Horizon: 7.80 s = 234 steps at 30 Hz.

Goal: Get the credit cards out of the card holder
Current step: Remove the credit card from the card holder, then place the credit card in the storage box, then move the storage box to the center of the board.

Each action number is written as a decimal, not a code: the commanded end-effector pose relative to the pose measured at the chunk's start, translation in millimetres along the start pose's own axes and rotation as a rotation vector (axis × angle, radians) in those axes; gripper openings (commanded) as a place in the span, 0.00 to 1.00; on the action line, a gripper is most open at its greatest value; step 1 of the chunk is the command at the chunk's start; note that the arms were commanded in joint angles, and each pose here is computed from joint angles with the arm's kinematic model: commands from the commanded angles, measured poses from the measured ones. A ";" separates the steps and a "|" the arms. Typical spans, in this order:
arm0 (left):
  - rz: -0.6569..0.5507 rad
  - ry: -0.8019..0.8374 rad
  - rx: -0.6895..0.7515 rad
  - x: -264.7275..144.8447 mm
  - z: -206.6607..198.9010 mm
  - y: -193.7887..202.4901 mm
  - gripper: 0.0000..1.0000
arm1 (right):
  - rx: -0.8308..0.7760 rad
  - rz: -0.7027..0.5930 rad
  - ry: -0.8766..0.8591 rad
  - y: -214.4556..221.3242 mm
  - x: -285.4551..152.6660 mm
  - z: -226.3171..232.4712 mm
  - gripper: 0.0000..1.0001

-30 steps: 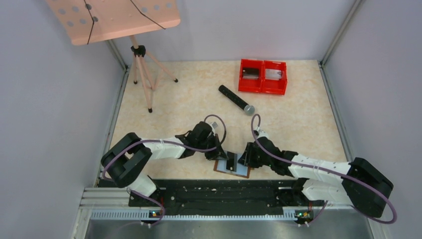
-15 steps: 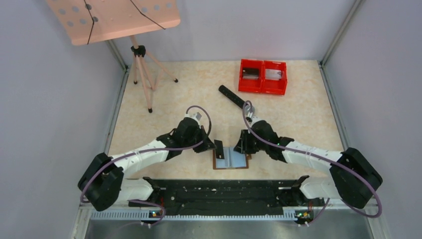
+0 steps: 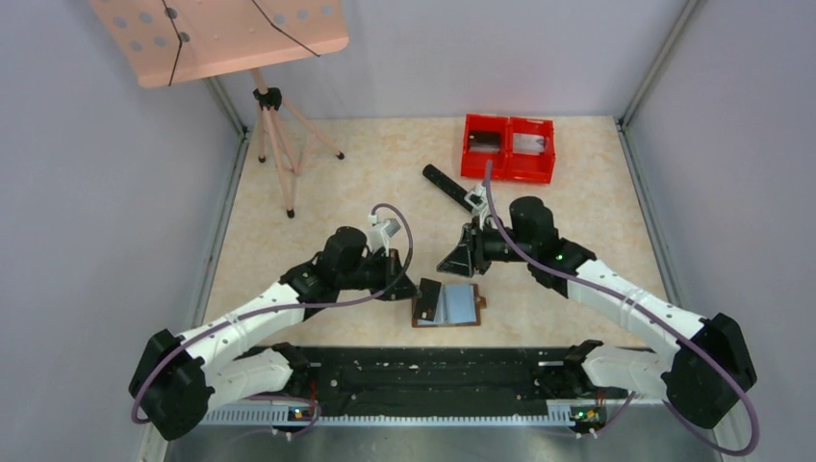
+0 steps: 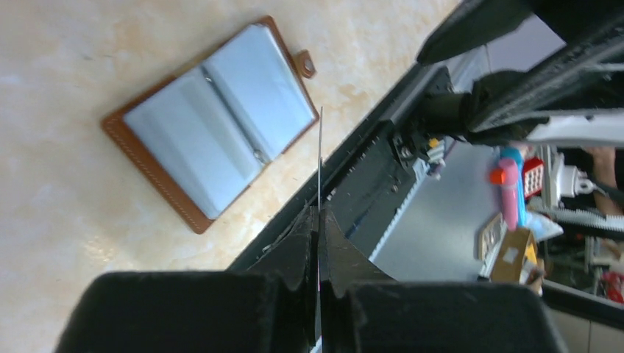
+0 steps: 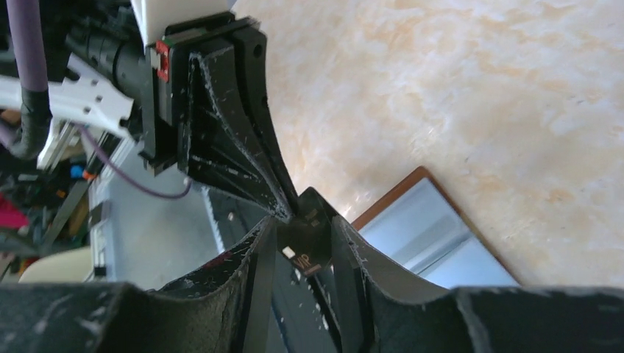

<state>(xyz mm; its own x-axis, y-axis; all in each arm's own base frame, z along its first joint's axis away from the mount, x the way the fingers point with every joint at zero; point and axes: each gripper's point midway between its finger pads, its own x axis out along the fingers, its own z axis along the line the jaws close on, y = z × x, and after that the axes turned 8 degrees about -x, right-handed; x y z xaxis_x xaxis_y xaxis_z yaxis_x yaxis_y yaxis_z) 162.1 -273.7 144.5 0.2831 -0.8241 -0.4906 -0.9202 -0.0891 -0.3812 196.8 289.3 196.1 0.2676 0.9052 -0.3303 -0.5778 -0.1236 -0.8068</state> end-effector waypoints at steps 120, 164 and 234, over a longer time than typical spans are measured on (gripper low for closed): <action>-0.630 -0.644 0.289 -145.3 43.6 -111.2 0.98 | 0.334 -0.444 0.787 -226.0 -10.3 -421.3 0.00; -0.609 -0.672 0.277 -136.7 48.8 -114.0 0.98 | 0.427 -0.444 0.766 -208.2 0.8 -470.5 0.09; -0.549 -0.669 0.233 -123.9 52.6 -107.6 0.96 | 0.116 -0.010 0.891 -121.5 55.4 -439.3 0.02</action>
<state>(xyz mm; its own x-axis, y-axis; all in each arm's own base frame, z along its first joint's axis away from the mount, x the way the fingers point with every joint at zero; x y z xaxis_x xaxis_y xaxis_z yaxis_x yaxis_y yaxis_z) 230.3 -131.6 189.3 0.8029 -0.2013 -0.5611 -0.5935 -0.1811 -0.7842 602.8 167.2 50.3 0.7050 0.2464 -0.6650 -0.6821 -0.0211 -0.7309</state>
